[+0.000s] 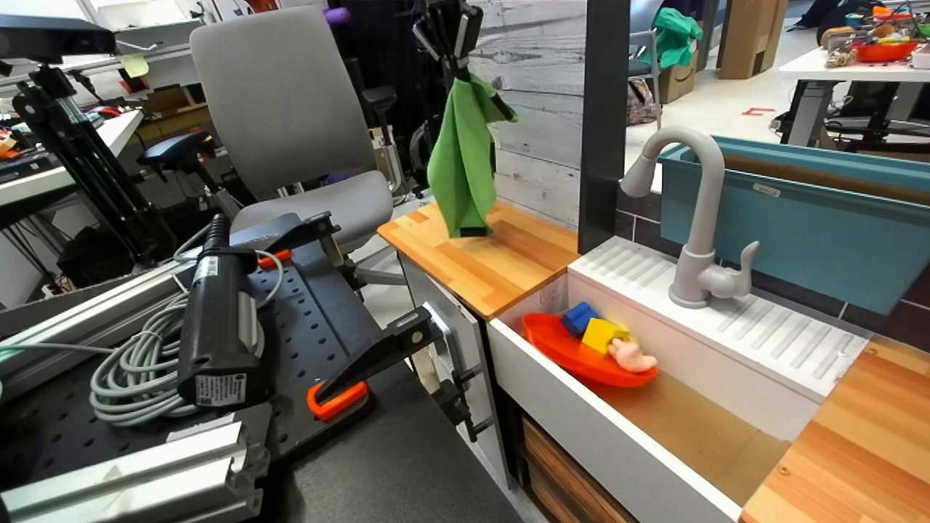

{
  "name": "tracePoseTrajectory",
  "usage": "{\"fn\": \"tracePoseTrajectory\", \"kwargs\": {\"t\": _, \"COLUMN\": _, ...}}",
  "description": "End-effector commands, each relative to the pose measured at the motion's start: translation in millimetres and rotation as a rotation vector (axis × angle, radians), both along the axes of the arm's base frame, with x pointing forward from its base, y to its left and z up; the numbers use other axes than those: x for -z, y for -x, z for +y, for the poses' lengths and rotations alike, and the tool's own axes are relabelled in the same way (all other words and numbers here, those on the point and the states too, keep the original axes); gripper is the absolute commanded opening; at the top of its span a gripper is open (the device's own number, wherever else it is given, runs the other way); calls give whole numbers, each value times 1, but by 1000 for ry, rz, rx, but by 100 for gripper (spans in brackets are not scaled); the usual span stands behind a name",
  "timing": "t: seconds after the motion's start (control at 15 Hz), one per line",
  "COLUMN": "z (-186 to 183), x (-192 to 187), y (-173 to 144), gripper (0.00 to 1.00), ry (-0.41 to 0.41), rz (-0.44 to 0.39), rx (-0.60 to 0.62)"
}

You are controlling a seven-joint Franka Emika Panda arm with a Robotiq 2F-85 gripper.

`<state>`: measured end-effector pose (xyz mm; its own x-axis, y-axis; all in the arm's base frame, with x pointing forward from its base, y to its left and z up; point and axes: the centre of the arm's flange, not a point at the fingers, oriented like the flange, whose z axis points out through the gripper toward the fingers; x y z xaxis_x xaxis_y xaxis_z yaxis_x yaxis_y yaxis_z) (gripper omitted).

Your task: Fold the green towel.

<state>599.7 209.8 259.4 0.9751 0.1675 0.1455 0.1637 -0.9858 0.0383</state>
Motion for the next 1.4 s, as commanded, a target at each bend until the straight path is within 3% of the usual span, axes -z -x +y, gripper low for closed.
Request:
{"fn": "tracePoseTrajectory", "kwargs": {"t": 0.0, "z": -2, "x": -7, "y": 4, "gripper": 0, "ry": -4, "rz": 7, "rx": 7}}
{"fn": "tracePoseTrajectory", "kwargs": {"t": 0.87, "z": -70, "x": 184, "y": -8, "gripper": 0, "ry": 125, "rz": 366, "rx": 50}}
{"fn": "tracePoseTrajectory", "kwargs": {"t": 1.33, "z": -67, "x": 245, "y": -35, "gripper": 0, "ry": 165, "rz": 459, "rx": 54}}
